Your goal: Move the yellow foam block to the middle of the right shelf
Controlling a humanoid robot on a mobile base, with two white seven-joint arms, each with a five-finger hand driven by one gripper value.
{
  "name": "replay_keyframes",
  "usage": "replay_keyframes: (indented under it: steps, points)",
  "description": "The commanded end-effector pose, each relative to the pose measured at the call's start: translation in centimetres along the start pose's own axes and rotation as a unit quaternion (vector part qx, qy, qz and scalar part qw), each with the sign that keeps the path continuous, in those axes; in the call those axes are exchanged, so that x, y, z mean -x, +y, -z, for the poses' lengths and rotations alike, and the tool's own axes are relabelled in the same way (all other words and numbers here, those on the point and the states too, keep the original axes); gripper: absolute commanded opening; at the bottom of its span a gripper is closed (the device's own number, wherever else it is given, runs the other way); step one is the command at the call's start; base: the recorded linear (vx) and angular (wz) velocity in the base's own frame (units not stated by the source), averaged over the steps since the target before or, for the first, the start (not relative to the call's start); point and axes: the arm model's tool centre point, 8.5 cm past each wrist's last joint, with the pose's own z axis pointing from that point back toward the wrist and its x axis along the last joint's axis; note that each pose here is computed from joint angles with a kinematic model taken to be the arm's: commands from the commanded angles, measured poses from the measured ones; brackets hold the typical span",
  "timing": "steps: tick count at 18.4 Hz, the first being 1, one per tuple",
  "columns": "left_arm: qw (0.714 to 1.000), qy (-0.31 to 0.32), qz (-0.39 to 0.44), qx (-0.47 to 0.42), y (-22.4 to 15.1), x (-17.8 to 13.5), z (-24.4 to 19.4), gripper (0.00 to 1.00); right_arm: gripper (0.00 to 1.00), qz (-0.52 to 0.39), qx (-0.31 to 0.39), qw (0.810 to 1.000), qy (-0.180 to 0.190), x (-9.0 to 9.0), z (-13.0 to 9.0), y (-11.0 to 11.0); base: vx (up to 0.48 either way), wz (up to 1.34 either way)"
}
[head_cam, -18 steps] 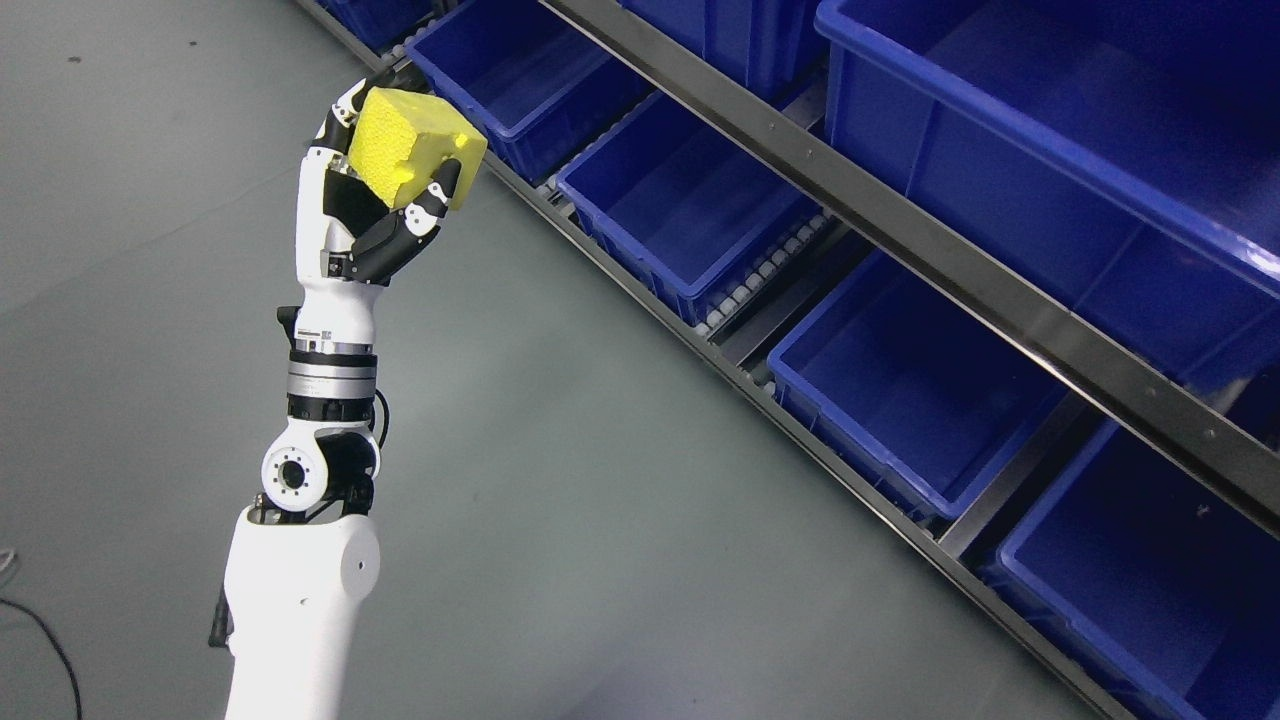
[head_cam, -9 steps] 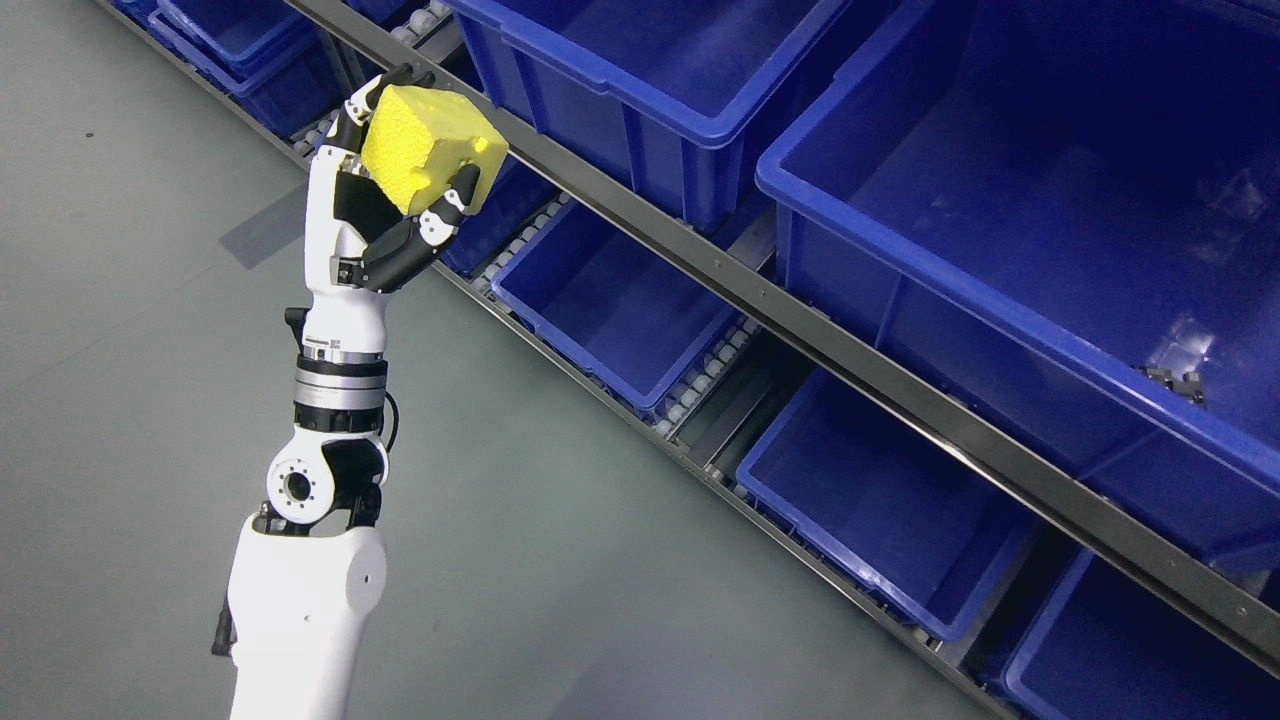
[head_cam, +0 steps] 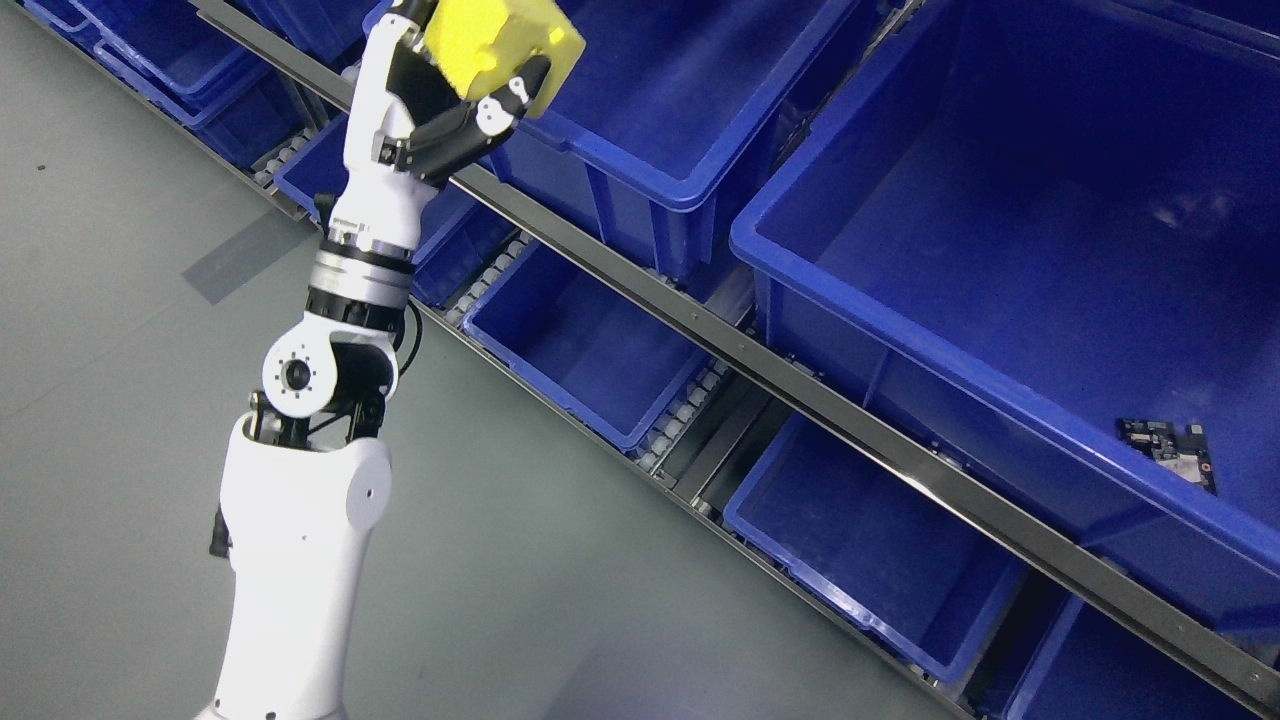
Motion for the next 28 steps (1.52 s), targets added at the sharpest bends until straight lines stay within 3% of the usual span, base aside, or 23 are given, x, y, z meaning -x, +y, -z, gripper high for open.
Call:
replay_keyframes:
  steps: [1,5,15,16,19,24,28]
  points:
    - [0.997,0.049,0.048,0.03,-0.3,-3.7,6.6,0.52,1.0,-0.002,0.008,1.0,-0.009,-0.6,0.1,-1.1,0.088,-0.07]
    - [0.99,0.128,0.052,0.017,0.1,-1.4,8.4,0.53,1.0,-0.002,0.008,1.0,-0.009,-0.6,0.1,-1.1,0.09,-0.07]
    - [0.984,0.171,0.051,0.023,-0.3,1.3,8.2,0.56,1.0,-0.002,0.008,1.0,-0.009,-0.6,0.1,-1.1,0.076,-0.03]
    - [0.981,0.184,0.051,0.021,-0.2,1.6,8.1,0.63,1.0,-0.002,0.008,1.0,-0.009,-0.6,0.1,-1.1,0.031,-0.01]
    - [0.97,0.225,0.085,0.026,-0.9,2.4,8.1,0.98,1.0,-0.002,0.008,1.0,-0.009,-0.6,0.1,-1.1,0.031,-0.01]
    - [0.978,0.18,0.104,0.023,-0.8,-1.0,9.6,1.0,1.0,-0.002,0.009,1.0,-0.009,-0.6,0.1,-1.1,0.009,0.0]
    - [0.993,0.06,0.1,-0.02,2.4,-6.6,9.4,1.0,1.0,-0.002,0.008,1.0,-0.009,-0.6,0.1,-1.1,0.0,0.0]
